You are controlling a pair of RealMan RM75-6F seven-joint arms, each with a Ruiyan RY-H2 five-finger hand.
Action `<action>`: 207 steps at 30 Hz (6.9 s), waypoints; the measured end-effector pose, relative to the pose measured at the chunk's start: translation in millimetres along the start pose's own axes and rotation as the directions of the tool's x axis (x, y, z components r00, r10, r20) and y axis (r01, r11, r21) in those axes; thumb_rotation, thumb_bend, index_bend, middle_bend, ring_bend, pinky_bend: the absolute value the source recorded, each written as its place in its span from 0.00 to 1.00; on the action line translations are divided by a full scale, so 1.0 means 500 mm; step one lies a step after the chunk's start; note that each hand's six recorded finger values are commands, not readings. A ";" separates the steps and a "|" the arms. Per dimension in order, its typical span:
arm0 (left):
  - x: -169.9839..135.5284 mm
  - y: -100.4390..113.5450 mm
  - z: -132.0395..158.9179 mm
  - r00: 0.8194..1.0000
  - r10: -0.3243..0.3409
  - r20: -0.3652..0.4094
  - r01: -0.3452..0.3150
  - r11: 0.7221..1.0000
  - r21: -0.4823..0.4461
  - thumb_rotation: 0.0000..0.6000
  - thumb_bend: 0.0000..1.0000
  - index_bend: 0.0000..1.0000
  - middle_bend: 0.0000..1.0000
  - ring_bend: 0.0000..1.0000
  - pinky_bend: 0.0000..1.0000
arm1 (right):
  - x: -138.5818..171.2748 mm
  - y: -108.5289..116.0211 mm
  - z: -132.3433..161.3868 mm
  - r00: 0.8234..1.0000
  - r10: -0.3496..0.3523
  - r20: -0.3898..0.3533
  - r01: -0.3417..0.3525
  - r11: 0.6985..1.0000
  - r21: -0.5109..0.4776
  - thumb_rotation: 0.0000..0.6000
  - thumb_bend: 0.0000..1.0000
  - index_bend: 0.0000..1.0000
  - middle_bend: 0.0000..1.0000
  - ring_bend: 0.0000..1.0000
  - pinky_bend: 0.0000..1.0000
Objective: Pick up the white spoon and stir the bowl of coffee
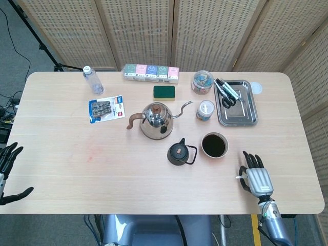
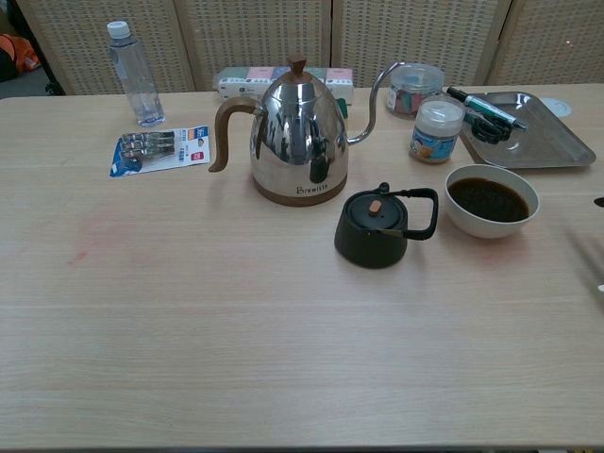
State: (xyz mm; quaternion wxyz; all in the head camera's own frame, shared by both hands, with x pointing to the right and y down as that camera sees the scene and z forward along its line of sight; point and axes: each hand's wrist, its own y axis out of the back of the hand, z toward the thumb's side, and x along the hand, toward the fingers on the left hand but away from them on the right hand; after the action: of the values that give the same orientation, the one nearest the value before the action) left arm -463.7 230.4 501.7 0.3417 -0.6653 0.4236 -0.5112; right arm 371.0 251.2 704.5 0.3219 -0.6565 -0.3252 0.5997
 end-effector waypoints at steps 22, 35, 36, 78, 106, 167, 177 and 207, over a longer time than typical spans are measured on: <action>0.002 -0.009 0.006 1.000 -0.019 0.005 0.019 1.000 0.010 1.00 0.00 0.00 0.00 0.00 0.00 | -0.093 0.220 0.122 0.990 -0.128 -0.065 0.080 0.870 -0.487 1.00 0.54 0.55 0.00 0.00 0.00; 0.009 -0.002 -0.004 1.000 -0.010 -0.015 0.010 1.000 0.001 1.00 0.00 0.00 0.00 0.00 0.00 | -0.161 0.230 0.241 0.991 -0.052 -0.125 -0.043 0.752 -0.657 1.00 0.54 0.55 0.00 0.00 0.00; 0.010 -0.003 -0.004 1.000 -0.010 -0.016 0.010 1.000 0.001 1.00 0.00 0.00 0.00 0.00 0.00 | -0.164 0.228 0.247 0.991 -0.049 -0.128 -0.049 0.748 -0.662 1.00 0.54 0.55 0.00 0.00 0.00; 0.038 -0.020 -0.011 0.997 -0.034 -0.067 0.036 0.999 0.026 1.00 0.00 0.00 0.00 0.00 0.00 | -0.271 0.129 0.218 0.996 0.050 -0.068 -0.083 0.759 -0.646 1.00 0.54 0.56 0.00 0.00 0.00; 0.045 -0.035 -0.003 0.996 -0.049 -0.072 0.053 0.998 0.044 1.00 0.00 0.00 0.00 0.00 0.00 | -0.233 0.129 0.202 0.993 0.068 -0.096 -0.115 0.725 -0.679 1.00 0.54 0.56 0.00 0.00 0.00; 0.042 -0.045 0.007 0.996 -0.067 -0.055 0.069 0.996 0.053 1.00 0.00 0.00 0.00 0.00 0.00 | -0.226 0.191 0.107 0.999 0.054 -0.005 -0.043 0.735 -0.677 1.00 0.55 0.56 0.00 0.00 0.00; 0.039 -0.042 0.007 0.997 -0.062 -0.050 0.064 0.997 0.048 1.00 0.00 0.00 0.00 0.00 0.00 | -0.178 0.170 0.131 0.992 0.109 -0.057 -0.119 0.730 -0.673 1.00 0.55 0.56 0.00 0.00 0.00; 0.046 -0.051 0.007 0.996 -0.075 -0.057 0.078 0.995 0.066 1.00 0.00 0.00 0.00 0.00 0.00 | -0.241 0.182 0.124 0.998 0.055 -0.005 -0.043 0.727 -0.686 1.00 0.56 0.56 0.00 0.00 0.00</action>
State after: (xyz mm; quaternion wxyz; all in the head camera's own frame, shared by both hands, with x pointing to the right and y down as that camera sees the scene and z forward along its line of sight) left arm -452.1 219.9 532.6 0.3329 -0.6548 0.3891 -0.5559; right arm 304.6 102.5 695.8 0.0388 -0.7325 -0.5085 0.4509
